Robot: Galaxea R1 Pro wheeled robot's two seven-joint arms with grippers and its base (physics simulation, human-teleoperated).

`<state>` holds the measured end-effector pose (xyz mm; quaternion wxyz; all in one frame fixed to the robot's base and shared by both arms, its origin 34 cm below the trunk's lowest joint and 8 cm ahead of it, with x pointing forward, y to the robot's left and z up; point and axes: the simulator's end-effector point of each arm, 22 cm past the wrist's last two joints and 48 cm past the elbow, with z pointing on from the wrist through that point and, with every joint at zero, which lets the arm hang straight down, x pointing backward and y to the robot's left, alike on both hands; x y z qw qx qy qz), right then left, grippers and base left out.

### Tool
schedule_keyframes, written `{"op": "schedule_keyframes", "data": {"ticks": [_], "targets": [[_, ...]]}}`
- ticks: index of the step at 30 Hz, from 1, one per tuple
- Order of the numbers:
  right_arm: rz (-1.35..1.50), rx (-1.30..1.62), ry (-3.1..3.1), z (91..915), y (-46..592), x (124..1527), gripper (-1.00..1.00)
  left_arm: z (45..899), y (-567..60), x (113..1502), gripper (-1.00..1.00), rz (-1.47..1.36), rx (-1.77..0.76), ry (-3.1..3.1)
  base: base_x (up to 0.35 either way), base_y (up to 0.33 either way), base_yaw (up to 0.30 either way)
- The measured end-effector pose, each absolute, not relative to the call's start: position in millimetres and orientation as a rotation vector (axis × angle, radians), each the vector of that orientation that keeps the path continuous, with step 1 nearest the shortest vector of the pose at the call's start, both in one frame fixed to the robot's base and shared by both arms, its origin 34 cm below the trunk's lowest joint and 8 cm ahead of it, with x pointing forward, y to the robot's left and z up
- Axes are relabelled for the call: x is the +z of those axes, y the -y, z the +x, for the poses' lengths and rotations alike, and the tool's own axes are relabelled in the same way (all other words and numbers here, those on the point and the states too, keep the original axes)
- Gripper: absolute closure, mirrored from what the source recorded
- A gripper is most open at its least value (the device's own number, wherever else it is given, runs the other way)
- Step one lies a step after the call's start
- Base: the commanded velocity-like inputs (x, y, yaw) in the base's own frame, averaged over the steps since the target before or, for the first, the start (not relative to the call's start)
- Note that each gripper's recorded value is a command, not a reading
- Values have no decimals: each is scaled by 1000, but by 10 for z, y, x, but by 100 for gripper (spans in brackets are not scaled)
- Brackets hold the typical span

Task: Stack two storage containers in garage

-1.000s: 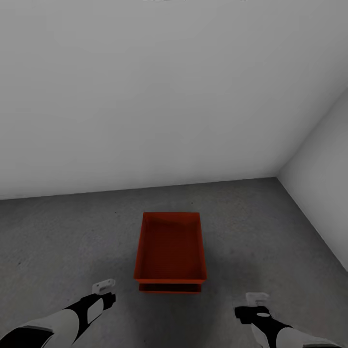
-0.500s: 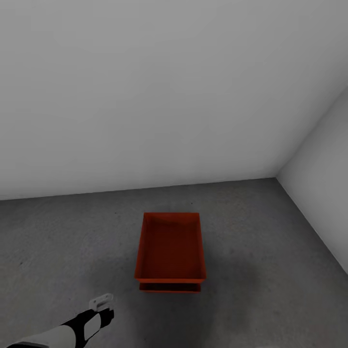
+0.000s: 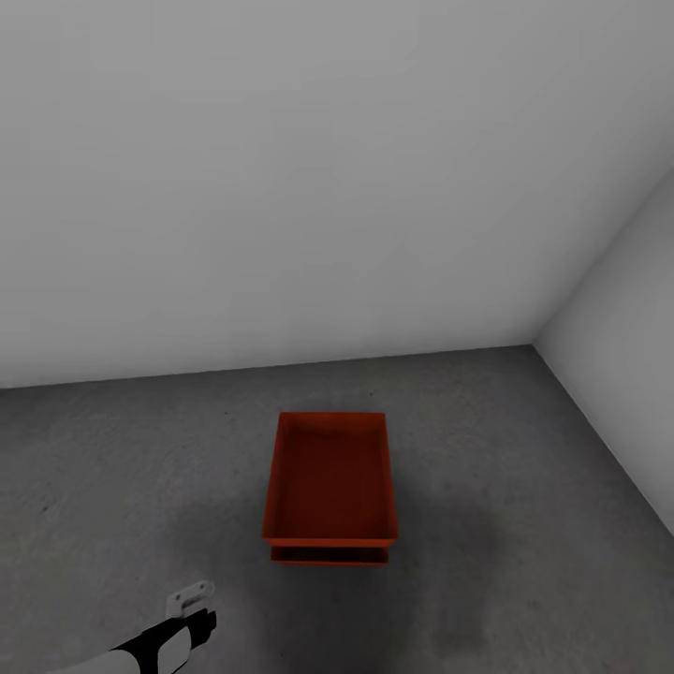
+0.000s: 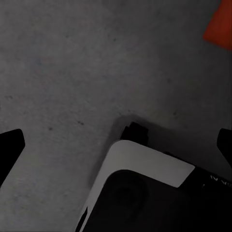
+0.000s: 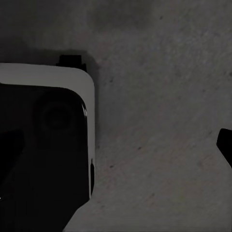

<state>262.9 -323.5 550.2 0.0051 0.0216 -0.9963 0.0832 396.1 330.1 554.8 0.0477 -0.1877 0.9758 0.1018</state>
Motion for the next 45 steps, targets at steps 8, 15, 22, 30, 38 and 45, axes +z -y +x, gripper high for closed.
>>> {"op": "schedule_keyframes", "data": {"ticks": [8, 15, 22, 30, 38, 45], "targets": [[68, 253, 3116, 2597, 3222, 5552, -100, 3951, -3272, 5597, -100, -567, 306, -2962, 0, 0, 0], [68, 252, 3115, 2593, 3219, 5552, -100, 3946, -3259, 5595, -100, -569, 302, -2962, 0, 0, 0], [69, 255, 3111, 2543, 3231, 5557, -100, 3957, -3236, 5594, -100, -559, 298, -2960, -14, 0, 0], [70, 253, 3106, 2518, 3228, 5556, -100, 4028, -3141, 5593, -100, -554, 282, -2930, -239, 51, 0], [70, 252, 3098, 2500, 3222, 5556, -100, 4007, -3123, 5589, -100, -556, 280, -2935, -307, 81, 0], [70, 252, 3096, 2493, 3222, 5557, -100, 3921, -3121, 5580, -100, -551, 281, -2947, -248, 24, 0]]}}
